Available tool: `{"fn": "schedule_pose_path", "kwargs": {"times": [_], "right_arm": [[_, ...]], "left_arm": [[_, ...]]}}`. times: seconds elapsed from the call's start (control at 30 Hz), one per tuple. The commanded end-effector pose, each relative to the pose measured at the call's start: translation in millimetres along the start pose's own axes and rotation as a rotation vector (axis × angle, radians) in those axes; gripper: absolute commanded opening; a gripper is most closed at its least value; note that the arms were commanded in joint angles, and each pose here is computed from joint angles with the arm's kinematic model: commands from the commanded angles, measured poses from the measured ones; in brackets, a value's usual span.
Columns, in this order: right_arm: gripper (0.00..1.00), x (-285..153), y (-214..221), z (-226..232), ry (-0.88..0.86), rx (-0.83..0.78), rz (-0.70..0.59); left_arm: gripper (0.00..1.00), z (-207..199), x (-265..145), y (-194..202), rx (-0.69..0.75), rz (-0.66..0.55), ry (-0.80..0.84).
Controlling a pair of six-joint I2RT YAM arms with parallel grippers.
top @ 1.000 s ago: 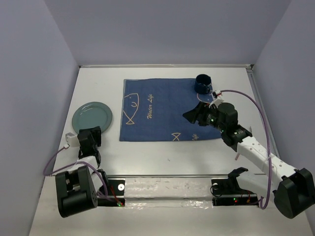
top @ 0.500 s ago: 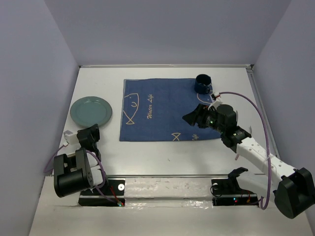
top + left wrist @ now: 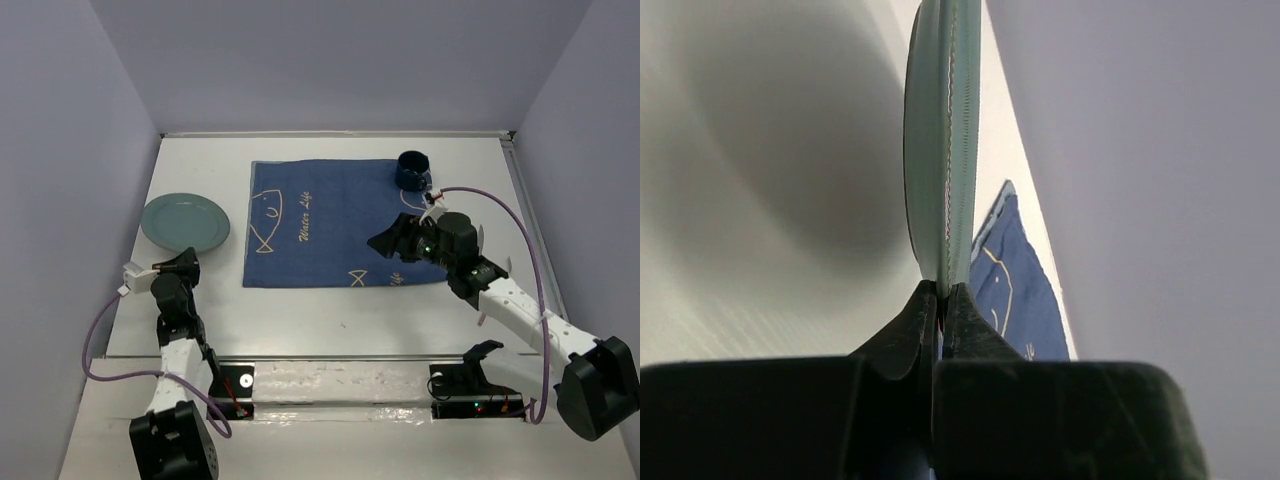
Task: Set the dinner table for one person
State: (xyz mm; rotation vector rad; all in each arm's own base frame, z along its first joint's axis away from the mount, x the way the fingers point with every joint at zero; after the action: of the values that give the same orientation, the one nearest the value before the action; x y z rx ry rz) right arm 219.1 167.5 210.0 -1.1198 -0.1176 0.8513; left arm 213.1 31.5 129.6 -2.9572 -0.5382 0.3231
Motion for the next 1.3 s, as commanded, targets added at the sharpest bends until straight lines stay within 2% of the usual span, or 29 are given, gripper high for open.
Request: {"fn": "schedule_pose_path", "kwargs": {"times": [0.0, 0.13, 0.3, 0.47, 0.53, 0.67, 0.7, 0.8, 1.03, 1.27], "right_arm": [[0.77, 4, -6, 8, -0.071, -0.045, -0.018], [0.77, 3, -5, 6, -0.056, -0.048, -0.027], [0.76, -2, -13, 8, -0.035, -0.066, -0.055], [0.76, -8, -20, 3, 0.045, -0.068, -0.106], [0.76, -12, -27, 3, 0.081, -0.095, -0.119], [0.76, -21, -42, -1, 0.187, -0.144, -0.131], [0.75, -24, -43, -2, 0.204, -0.152, -0.130], [0.75, -37, -53, -7, 0.278, -0.164, -0.171], [0.74, -56, -56, -22, 0.378, -0.167, -0.198], [0.73, -59, -48, -29, 0.377, -0.138, -0.180]], "left_arm": [[0.00, -92, -11, -11, 0.018, -0.018, 0.352], [0.00, -122, -20, -16, 0.044, -0.036, 0.429], [0.00, -170, -36, -12, 0.059, 0.062, 0.584], [0.00, -189, -46, 11, 0.019, 0.306, 0.671], [0.00, -194, -51, 39, 0.055, 0.491, 0.691], [0.00, -195, -59, 96, 0.099, 0.718, 0.686], [0.00, -188, -65, 122, 0.116, 0.809, 0.665], [0.00, -180, -70, 154, 0.115, 0.917, 0.655], [0.00, -179, -60, 200, 0.101, 1.107, 0.716], [0.00, -173, -37, 226, 0.097, 1.143, 0.699]]}}
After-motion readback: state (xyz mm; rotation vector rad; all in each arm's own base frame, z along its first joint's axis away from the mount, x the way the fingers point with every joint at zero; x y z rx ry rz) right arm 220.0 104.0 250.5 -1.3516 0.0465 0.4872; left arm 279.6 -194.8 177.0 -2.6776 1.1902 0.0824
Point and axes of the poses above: each gripper's point midway between its finger pads, its own x axis out along the fingers, its own z axis along the line the jaws close on, y = z × x, the point moved 8 cm from there along -x, back along the fingers, and after that the axes turned 15 degrees about -x, right-handed, at the moved point
